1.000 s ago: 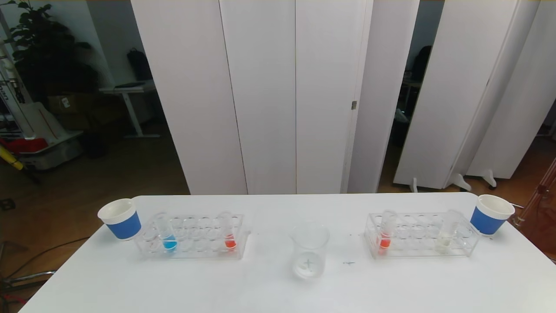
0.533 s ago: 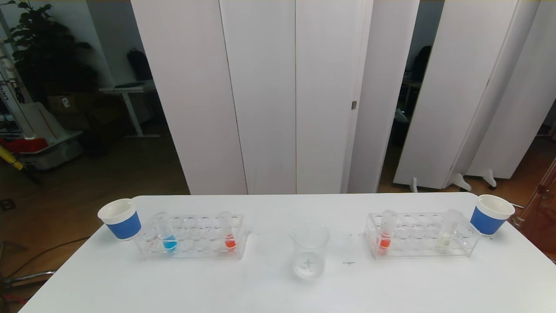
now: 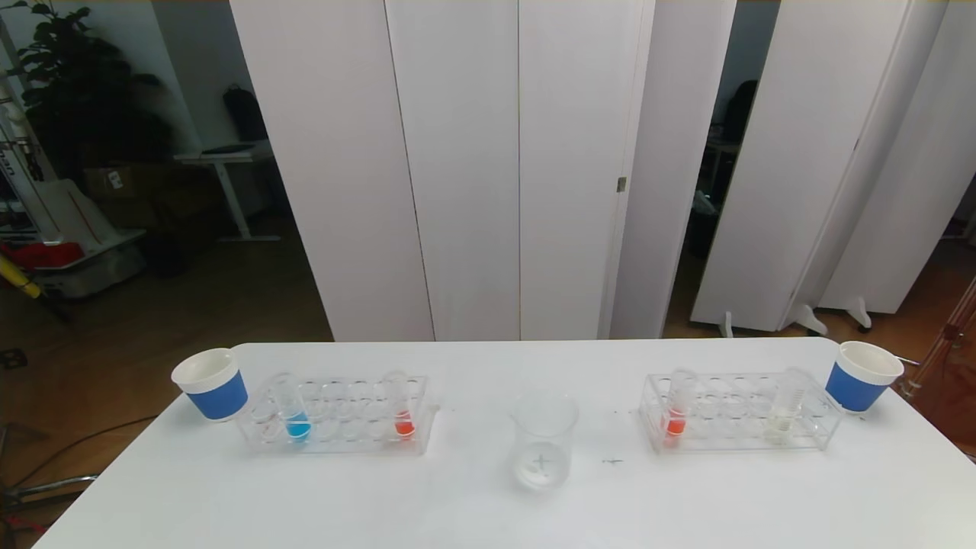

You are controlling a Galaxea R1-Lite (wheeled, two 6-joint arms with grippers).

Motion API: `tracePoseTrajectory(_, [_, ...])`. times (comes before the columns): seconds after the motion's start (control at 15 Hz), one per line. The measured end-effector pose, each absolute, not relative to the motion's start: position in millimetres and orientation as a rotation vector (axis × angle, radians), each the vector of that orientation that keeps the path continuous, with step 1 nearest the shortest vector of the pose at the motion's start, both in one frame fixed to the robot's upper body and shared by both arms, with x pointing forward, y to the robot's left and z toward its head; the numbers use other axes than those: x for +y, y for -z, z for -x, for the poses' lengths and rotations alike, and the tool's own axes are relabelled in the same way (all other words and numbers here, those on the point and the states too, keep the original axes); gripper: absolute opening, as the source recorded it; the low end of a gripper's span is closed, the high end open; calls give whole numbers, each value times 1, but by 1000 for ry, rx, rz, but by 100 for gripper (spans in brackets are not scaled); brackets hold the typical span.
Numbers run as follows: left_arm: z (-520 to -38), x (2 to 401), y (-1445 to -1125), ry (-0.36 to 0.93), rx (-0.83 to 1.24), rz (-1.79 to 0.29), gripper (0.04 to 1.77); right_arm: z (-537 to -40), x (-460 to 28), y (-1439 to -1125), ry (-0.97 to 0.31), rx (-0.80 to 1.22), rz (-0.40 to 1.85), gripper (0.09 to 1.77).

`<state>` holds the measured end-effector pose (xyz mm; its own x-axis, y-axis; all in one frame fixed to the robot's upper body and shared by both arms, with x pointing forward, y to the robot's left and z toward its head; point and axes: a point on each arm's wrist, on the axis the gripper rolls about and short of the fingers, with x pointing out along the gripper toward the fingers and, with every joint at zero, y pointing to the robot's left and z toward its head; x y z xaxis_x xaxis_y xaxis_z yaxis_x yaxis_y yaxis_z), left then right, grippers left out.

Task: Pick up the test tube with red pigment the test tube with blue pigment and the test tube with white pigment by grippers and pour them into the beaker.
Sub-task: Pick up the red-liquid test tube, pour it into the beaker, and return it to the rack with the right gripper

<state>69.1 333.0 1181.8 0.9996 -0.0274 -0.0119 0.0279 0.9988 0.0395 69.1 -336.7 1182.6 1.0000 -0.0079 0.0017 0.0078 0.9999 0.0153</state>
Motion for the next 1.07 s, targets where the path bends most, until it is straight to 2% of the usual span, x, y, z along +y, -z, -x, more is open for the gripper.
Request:
tracePoseTrajectory(0.27, [-69,333,-1182,28,12,-39,174,-68,-337,-1185,11,-10,-20,175])
tracePoseTrajectory(0.47, [-69,333,-1182,28,12,-39,174,-60,-337,-1205,3,-36,-19,175])
tracePoseTrajectory(1.07, [-69,333,-1182,28,12,-40,174,-51,-336,-1304,-25,-123,-21,175])
